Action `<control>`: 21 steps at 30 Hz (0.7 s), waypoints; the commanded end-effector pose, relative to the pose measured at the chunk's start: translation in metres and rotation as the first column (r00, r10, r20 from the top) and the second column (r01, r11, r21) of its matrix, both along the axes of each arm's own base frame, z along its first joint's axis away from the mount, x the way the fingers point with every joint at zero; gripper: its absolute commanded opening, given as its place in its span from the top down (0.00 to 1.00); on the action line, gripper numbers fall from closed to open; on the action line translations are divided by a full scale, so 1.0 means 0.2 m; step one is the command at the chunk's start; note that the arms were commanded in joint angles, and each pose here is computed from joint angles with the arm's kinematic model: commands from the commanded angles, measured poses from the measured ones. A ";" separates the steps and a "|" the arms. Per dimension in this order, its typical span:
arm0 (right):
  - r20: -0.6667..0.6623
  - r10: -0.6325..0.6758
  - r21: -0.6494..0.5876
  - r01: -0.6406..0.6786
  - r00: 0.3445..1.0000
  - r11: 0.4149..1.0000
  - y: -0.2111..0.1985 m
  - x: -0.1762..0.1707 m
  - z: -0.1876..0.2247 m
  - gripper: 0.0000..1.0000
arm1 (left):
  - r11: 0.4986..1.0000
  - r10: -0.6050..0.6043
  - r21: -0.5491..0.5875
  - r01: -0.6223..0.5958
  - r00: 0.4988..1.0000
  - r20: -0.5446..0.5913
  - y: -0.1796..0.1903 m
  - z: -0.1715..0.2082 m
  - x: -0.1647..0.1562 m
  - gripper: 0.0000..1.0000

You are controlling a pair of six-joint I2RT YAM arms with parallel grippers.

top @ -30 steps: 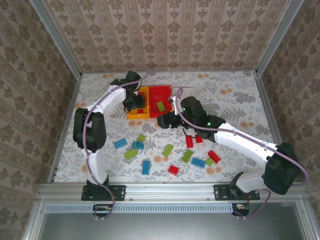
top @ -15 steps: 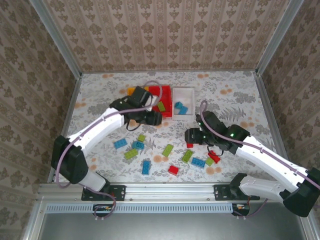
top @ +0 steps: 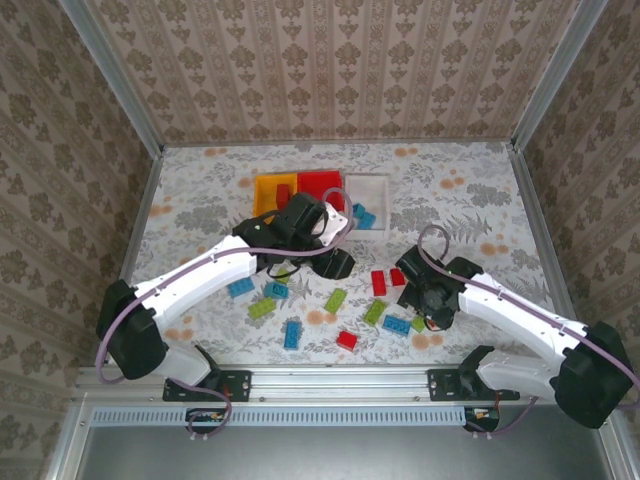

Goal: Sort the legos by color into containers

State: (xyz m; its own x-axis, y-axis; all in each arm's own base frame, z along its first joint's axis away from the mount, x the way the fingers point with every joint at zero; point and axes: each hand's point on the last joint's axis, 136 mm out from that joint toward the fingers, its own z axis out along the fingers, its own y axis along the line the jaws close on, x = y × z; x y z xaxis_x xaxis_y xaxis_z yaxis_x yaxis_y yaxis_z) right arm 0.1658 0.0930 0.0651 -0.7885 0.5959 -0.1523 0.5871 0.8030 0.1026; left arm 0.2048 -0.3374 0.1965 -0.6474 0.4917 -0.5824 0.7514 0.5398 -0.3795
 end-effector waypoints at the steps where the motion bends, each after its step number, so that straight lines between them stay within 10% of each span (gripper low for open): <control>1: -0.003 -0.140 0.088 0.140 0.990 0.986 0.01 0.00 -0.07 0.27 | 0.998 -0.032 -0.053 0.034 0.998 0.045 -0.02 0.08 -0.03 0.45; 10: -0.037 -0.206 0.130 0.209 0.978 0.969 0.04 0.01 -0.22 0.34 | 0.998 -0.019 -0.060 0.021 0.999 0.037 -0.01 0.09 -0.03 0.45; 21: -0.049 -0.203 0.122 0.208 0.978 0.970 0.01 0.01 -0.22 0.68 | 0.998 0.020 -0.057 -0.018 0.999 0.040 0.00 0.10 0.00 0.45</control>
State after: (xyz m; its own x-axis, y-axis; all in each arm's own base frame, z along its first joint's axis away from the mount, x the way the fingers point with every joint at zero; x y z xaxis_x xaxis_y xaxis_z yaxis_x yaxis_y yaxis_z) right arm 0.1650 0.0944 0.0166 -0.6486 0.7602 -0.0381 0.7462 0.6450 0.1649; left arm 0.2041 -0.3390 0.2096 -0.6291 0.4693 -0.6197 0.7630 0.5251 -0.3769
